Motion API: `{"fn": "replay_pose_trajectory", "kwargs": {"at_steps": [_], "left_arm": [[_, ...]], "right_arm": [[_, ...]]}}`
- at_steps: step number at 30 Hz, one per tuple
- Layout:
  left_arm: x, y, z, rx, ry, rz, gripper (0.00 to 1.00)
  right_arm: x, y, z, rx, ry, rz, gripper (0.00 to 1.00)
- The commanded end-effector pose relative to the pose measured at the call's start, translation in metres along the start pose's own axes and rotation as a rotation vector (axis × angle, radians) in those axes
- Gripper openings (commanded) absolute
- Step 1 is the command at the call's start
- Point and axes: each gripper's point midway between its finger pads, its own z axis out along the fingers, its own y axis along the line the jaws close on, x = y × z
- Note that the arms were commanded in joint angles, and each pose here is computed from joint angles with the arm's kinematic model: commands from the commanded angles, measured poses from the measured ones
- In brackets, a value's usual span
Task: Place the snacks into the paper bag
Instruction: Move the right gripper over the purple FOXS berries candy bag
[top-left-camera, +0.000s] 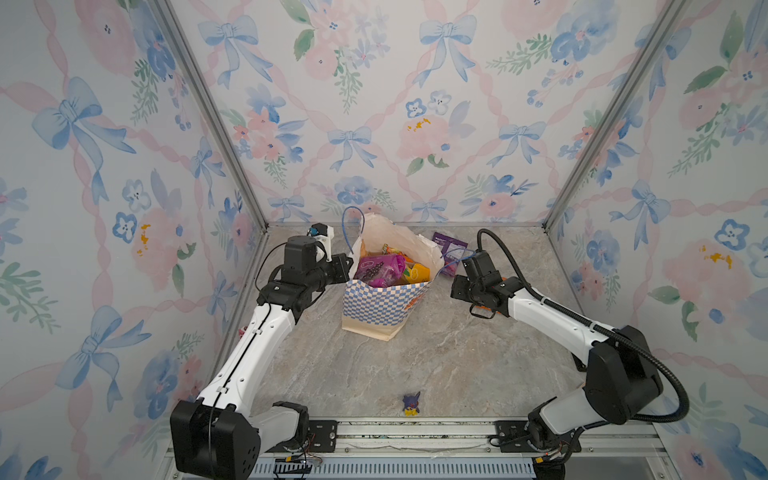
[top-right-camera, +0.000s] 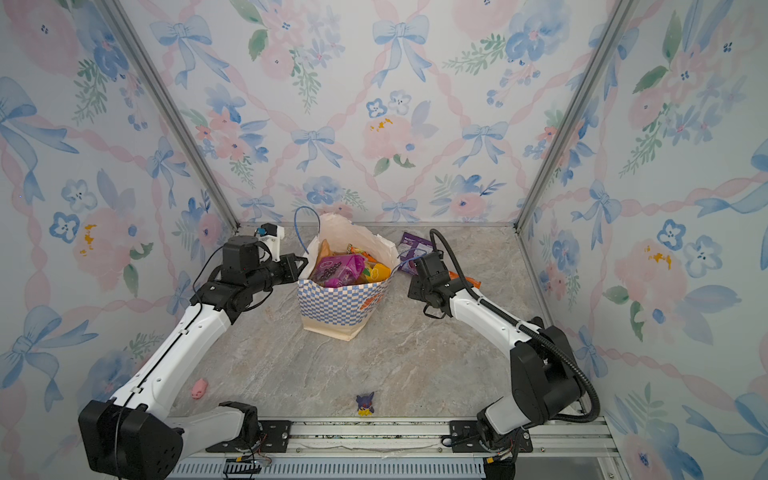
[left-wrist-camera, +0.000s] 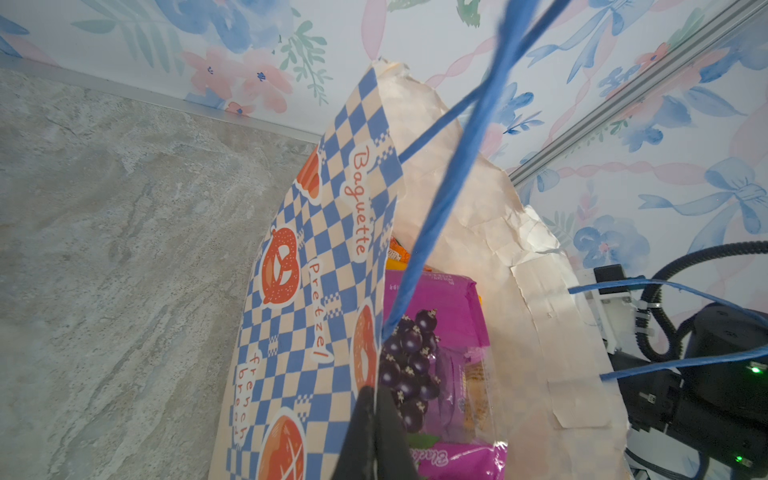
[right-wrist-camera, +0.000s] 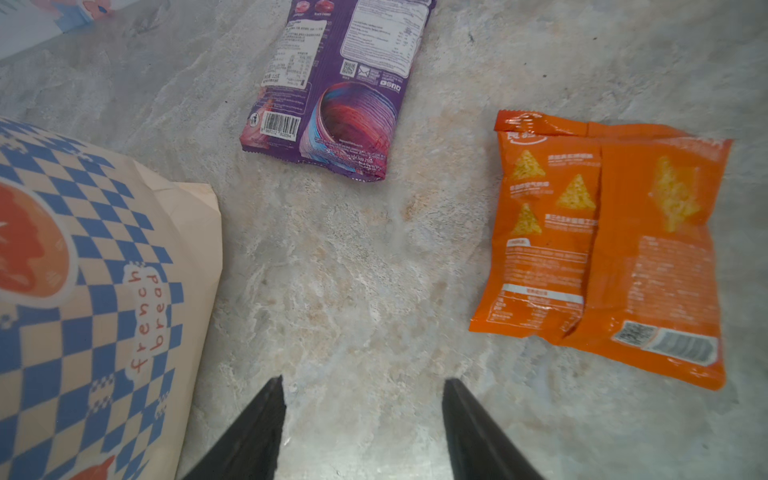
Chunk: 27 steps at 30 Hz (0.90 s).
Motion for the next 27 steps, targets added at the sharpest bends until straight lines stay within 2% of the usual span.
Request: {"fn": "replay_pose_trajectory", "kwargs": {"at_steps": [1, 9, 17, 20, 27], "left_arm": [[0.006, 0.003, -0.003, -0.008, 0.001, 0.008, 0.0], [0.009, 0.005, -0.005, -0.011, 0.001, 0.002, 0.0], [0.013, 0.012, -0.008, -0.022, 0.0, -0.008, 0.0], [0.017, 0.015, -0.009, -0.025, 0.005, -0.014, 0.0], [0.024, 0.024, -0.017, -0.037, -0.003, -0.034, 0.0]], "right_arm": [[-0.022, 0.025, 0.008, -0.071, -0.079, 0.074, 0.63], [-0.022, 0.082, 0.034, -0.134, -0.067, 0.005, 0.64], [-0.015, 0.155, 0.034, -0.183, -0.076, -0.12, 0.64], [-0.011, 0.169, 0.033, -0.166, -0.085, -0.191, 0.64], [-0.006, 0.184, 0.025, -0.134, -0.099, -0.252, 0.65]]}}
